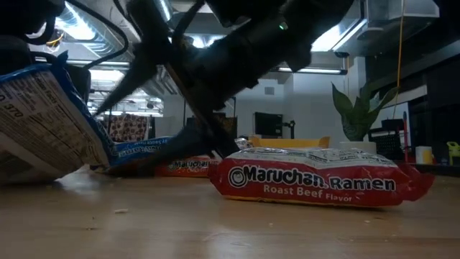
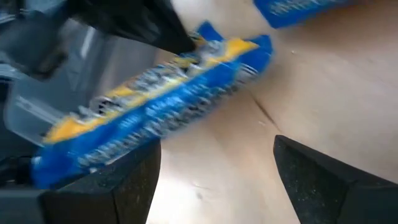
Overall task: Sort Maruchan noodles
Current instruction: Put the blue noodle pack into the blue bin
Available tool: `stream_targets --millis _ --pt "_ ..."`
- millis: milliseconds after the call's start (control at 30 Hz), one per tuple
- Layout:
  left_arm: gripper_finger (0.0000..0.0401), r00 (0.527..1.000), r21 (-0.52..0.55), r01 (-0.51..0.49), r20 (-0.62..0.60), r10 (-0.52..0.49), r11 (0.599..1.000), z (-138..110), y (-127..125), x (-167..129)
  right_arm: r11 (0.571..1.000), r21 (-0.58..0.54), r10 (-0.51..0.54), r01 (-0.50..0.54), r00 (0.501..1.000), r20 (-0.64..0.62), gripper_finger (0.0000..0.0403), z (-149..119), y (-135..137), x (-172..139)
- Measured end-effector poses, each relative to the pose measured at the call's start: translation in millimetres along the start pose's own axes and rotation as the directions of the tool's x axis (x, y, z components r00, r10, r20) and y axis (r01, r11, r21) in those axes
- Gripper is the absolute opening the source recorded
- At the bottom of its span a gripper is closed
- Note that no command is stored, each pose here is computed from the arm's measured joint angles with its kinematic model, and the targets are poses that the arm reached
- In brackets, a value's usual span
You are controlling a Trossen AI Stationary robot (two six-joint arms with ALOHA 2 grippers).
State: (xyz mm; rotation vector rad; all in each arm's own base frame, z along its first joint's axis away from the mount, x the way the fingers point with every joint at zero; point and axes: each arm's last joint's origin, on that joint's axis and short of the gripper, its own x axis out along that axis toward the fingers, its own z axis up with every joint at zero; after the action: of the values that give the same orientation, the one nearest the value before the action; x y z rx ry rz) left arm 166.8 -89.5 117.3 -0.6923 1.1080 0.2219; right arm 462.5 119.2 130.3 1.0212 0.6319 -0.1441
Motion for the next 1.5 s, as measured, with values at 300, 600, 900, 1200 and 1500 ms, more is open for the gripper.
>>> stream_targets --millis 300,600,900,1200,1500 --pt "0.0 1.0 0.02 -0.002 0.005 0.002 1.0 0 0 0 0.705 -0.706 -0.006 -0.075 0.994 -0.112 0.0294 18 24 -8" --pt "0.0 1.0 0.027 0.002 0.002 -0.002 1.0 0 0 0 0.332 -0.941 0.053 -0.059 0.998 -0.044 0.0294 18 36 1" --pt "0.0 1.0 0.027 0.003 0.011 -0.003 1.0 0 0 0 0.234 -0.969 0.081 -0.083 0.995 -0.066 0.0294 10 23 19" --pt "0.0 0.999 0.039 0.027 0.036 -0.029 0.999 3 -2 1 0.151 -0.988 0.107 -0.032 0.994 -0.016 0.0291 12 27 33" --pt "0.0 0.996 0.053 0.065 0.054 -0.068 0.996 6 -5 1 0.131 -0.991 0.014 -0.021 1.0 -0.019 0.0162 15 31 31"
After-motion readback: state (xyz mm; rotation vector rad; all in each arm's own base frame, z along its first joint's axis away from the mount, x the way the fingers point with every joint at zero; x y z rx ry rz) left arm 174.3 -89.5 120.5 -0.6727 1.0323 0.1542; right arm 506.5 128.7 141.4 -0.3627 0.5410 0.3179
